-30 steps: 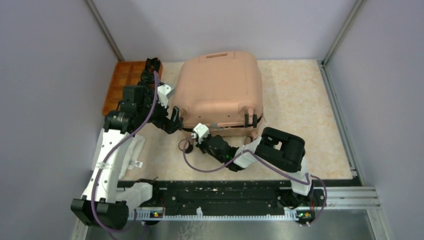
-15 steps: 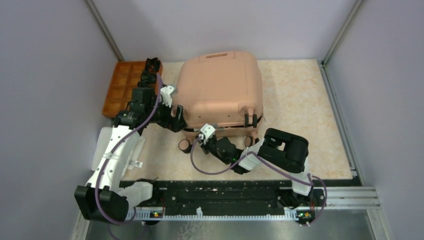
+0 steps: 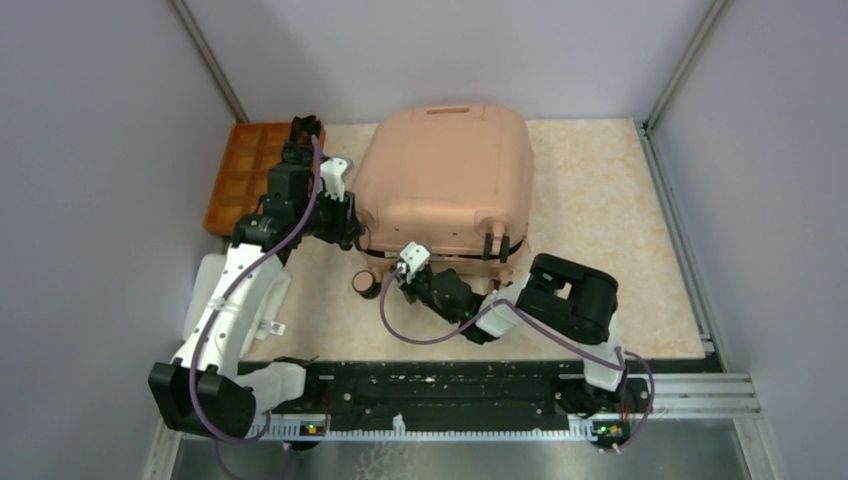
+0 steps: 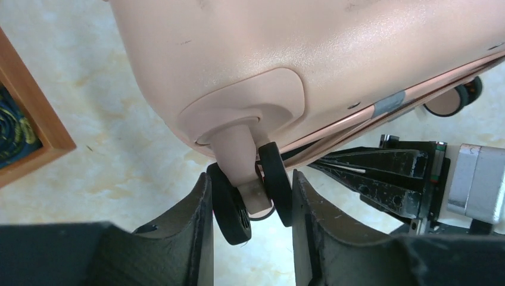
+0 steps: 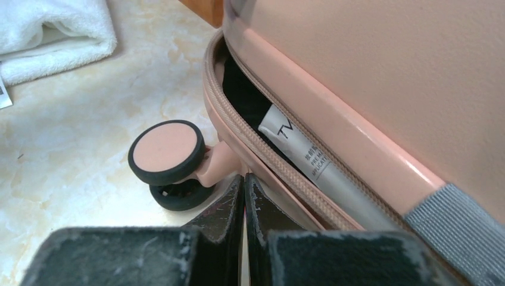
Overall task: Pack the luggage
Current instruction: Zip the luggage at the center of the board.
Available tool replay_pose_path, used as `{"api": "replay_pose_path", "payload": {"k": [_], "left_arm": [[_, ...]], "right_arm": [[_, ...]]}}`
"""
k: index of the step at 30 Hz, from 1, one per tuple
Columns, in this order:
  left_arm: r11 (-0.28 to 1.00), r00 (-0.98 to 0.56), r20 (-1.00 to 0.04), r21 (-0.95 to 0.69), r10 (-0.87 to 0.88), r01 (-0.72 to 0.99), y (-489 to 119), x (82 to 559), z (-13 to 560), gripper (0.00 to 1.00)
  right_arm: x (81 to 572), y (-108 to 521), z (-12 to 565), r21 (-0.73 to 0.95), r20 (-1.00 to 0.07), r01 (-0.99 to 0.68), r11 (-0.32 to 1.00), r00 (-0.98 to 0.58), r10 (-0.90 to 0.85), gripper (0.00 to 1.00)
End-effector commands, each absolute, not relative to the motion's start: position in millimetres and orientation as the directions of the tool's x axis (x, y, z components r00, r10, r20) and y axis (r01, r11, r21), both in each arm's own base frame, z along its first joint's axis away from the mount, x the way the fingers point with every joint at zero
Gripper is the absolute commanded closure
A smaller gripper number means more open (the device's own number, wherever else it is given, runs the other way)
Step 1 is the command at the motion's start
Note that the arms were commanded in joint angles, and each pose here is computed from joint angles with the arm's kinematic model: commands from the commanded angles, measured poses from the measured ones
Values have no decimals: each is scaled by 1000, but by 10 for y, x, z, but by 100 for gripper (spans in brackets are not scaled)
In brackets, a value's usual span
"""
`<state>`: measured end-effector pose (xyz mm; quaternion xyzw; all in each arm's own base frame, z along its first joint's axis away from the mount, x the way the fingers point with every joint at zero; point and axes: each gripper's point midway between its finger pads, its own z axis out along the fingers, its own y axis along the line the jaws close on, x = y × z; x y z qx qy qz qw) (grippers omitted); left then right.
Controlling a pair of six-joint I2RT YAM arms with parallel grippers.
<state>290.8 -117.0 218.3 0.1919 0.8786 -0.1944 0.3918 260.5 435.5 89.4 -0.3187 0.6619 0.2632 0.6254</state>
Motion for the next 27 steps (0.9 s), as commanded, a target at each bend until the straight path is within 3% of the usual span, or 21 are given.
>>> {"api": "replay_pose_path", "payload": {"k": [1, 13, 21, 27], "left_arm": [[706, -511, -796, -156, 324, 691, -1540, 2774, 2308, 100], [555, -456, -820, -212, 346, 804, -1792, 2465, 2447, 100], [471, -363, -872, -181, 329, 863, -1914, 2472, 2813, 100], [437, -356, -859, -179, 367, 881, -1938, 2434, 2750, 100]], "right_arm": [[2814, 4420, 1169, -48, -999, -736, 675, 37, -30, 100], [3077, 4508, 1108, -46, -999, -732, 680, 24, -41, 100], [3215, 4578, 1096, -45, -999, -740, 671, 23, -42, 100], [3292, 4603, 1092, -29, -999, -739, 673, 10, -32, 100]]}}
